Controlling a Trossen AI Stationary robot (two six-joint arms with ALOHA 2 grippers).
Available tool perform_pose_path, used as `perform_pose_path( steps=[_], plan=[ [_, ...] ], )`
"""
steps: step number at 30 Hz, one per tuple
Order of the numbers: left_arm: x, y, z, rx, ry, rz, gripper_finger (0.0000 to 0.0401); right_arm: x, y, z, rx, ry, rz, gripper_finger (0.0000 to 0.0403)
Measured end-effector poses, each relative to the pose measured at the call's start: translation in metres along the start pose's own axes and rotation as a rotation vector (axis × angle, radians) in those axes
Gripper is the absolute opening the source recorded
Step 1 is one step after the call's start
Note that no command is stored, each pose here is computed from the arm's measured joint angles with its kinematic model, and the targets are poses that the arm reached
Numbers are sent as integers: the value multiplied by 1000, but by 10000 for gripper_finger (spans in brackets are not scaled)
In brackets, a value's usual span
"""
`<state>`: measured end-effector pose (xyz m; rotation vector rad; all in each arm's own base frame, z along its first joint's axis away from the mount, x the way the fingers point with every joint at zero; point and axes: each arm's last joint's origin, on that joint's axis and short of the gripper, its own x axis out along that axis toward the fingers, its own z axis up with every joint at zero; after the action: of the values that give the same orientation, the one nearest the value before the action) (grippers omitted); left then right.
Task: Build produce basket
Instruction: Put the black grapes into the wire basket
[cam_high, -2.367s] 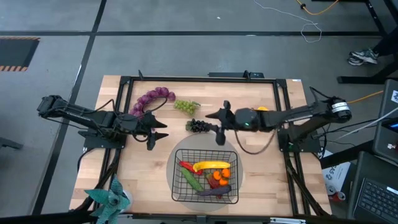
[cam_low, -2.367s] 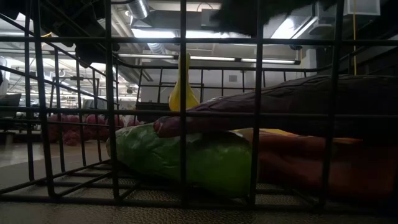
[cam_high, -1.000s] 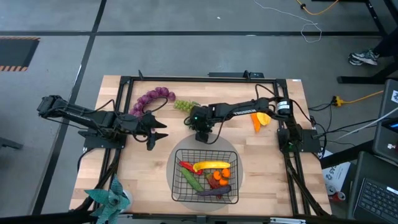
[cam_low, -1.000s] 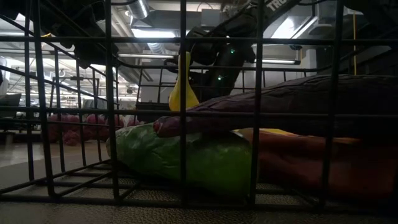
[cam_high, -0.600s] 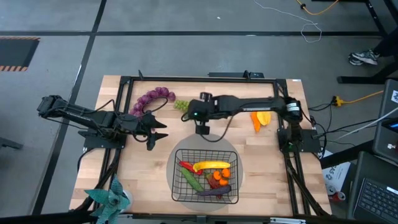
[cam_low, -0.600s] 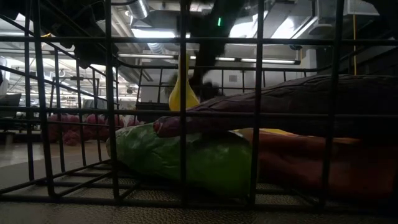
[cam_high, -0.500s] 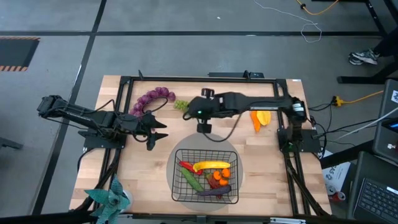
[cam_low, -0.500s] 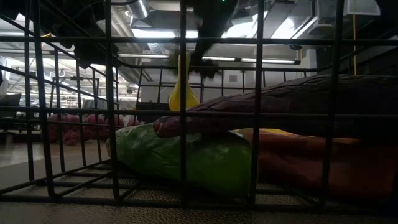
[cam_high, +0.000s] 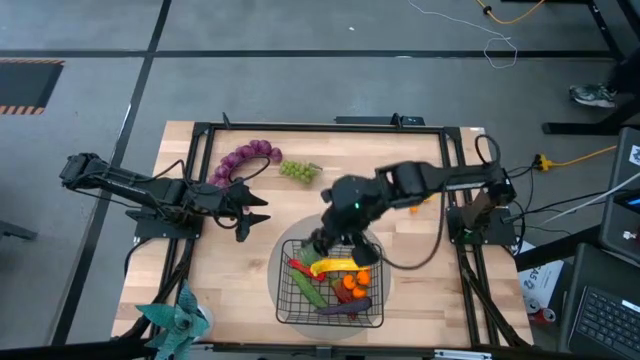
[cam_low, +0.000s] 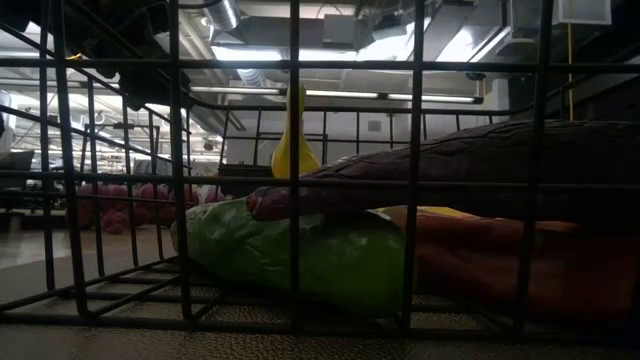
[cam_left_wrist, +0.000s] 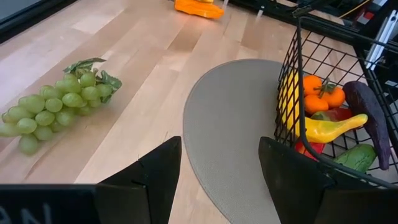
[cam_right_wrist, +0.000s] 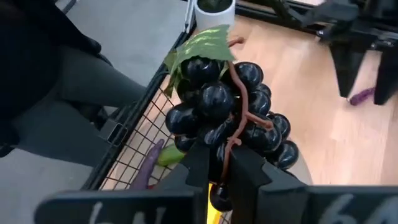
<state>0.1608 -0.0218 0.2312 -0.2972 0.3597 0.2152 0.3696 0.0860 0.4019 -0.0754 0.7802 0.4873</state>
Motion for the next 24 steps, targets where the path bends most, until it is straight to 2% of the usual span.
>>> perform_pose_path(
  steps=[5,15,19,24],
  plan=[
    [0,0,-1,3,7,3,210,25,15,1,-20,36,-46,49],
    [0,1,-1,4,12,5,210,39,18,1,-7,41,-82,66],
    [0,1,-1,4,12,5,210,38,18,2,43,32,-82,106],
    [0,1,-1,3,12,5,210,39,20,3,42,27,-75,175]
  ],
)
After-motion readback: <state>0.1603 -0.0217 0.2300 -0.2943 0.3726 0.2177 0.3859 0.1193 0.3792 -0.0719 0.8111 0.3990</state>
